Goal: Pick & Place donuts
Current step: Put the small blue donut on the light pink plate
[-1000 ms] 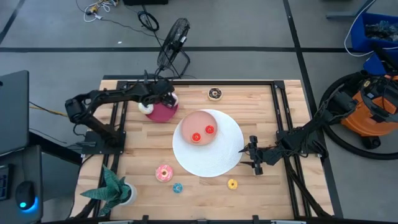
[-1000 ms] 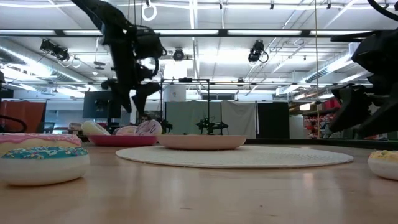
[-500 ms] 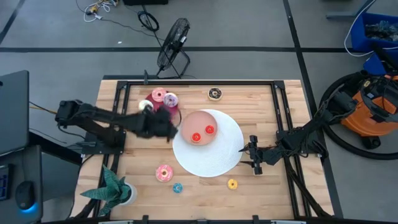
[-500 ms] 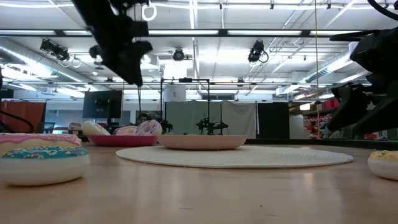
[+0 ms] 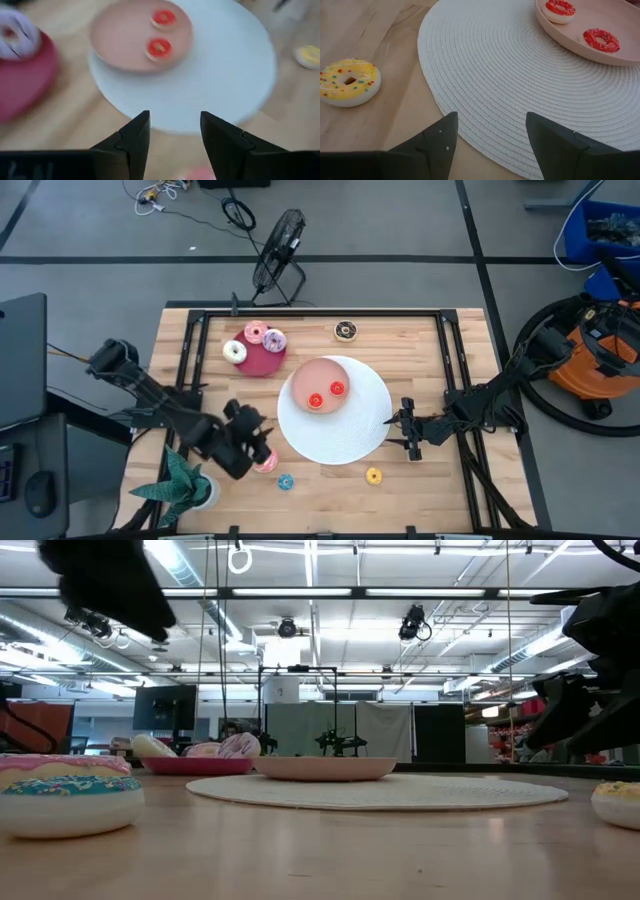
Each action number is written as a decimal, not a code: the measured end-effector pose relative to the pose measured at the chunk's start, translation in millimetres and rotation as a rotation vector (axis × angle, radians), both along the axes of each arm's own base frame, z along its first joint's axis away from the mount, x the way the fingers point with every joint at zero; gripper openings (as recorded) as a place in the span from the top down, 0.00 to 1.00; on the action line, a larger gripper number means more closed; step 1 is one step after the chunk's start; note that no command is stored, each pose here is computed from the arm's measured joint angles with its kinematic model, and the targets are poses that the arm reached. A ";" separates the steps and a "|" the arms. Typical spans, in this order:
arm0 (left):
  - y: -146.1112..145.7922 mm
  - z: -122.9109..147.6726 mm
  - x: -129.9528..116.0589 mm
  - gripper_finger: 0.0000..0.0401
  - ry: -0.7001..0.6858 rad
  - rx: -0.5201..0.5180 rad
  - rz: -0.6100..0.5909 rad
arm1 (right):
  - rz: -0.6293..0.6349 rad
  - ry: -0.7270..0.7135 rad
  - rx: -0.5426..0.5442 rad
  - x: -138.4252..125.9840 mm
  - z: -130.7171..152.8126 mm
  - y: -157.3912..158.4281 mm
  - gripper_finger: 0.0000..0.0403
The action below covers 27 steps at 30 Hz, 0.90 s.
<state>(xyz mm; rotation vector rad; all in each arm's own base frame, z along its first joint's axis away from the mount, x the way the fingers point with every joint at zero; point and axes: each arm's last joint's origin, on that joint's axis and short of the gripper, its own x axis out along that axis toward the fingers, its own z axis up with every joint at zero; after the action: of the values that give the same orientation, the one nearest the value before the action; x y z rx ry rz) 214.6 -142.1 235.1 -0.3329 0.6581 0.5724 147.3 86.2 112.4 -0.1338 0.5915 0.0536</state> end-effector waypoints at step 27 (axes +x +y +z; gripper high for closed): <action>-75.6 -88.7 53.4 0.56 0.065 -0.124 -0.470 | -0.005 -0.009 0.013 0.6 0.8 0.4 0.39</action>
<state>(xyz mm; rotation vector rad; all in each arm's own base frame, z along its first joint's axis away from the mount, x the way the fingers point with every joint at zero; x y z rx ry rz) 267.9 -217.6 146.4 -0.2639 0.8055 0.0936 147.9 86.6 113.2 -0.1195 0.5828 0.0519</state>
